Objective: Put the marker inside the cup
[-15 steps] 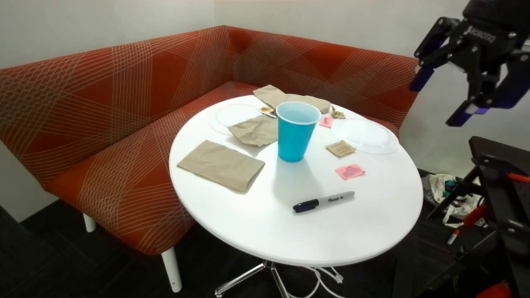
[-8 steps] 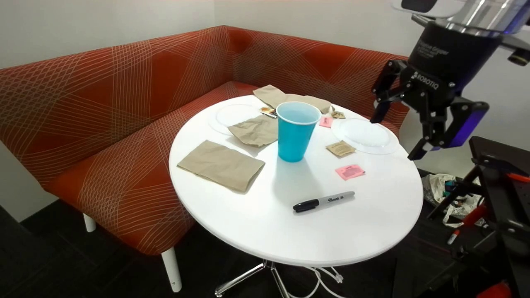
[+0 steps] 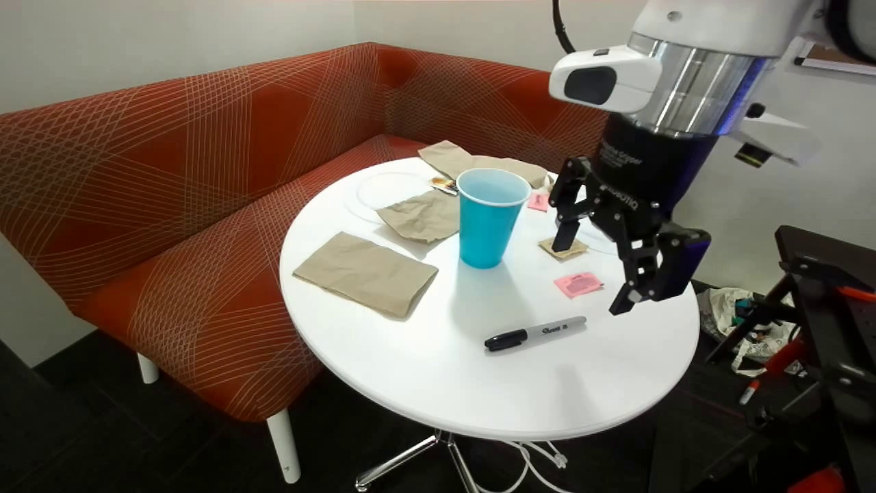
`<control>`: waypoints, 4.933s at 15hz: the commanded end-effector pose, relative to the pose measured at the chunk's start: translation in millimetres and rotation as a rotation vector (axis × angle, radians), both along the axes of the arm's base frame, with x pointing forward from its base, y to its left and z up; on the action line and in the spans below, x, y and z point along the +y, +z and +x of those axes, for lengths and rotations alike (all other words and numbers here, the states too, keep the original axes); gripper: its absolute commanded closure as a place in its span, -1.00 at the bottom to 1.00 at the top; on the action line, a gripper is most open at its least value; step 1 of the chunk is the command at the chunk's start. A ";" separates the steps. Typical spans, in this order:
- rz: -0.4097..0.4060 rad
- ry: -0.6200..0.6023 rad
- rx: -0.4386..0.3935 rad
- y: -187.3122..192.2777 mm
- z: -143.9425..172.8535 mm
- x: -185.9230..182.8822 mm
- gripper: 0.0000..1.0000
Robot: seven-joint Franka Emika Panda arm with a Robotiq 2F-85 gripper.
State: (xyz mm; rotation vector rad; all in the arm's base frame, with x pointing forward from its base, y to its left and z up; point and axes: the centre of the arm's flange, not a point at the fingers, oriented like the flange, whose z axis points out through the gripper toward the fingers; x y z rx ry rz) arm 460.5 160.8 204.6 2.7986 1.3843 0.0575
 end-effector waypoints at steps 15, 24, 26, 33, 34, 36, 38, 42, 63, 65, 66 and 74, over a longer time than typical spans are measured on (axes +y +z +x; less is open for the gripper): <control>-0.009 0.071 0.044 -79.8 68.9 26.7 -0.50; -0.007 0.059 0.026 -77.8 77.5 28.8 0.76; -0.012 0.048 0.021 -74.8 75.9 28.1 0.99; -0.062 -0.144 -0.013 -6.8 69.8 16.8 0.91; -0.069 -0.166 -0.018 7.3 68.7 17.4 0.91; -0.089 -0.189 -0.014 35.4 66.8 20.7 0.91; -0.100 -0.213 -0.012 63.0 65.7 26.0 0.91; -0.114 -0.247 -0.028 114.0 61.8 37.9 0.91; -0.206 -0.521 -0.596 138.2 59.7 72.6 0.91; -0.197 -0.571 -0.682 139.6 58.2 74.8 0.91; -0.189 -0.609 -0.727 138.2 57.2 75.8 0.91; -0.054 -0.940 -0.997 127.5 42.8 85.5 0.91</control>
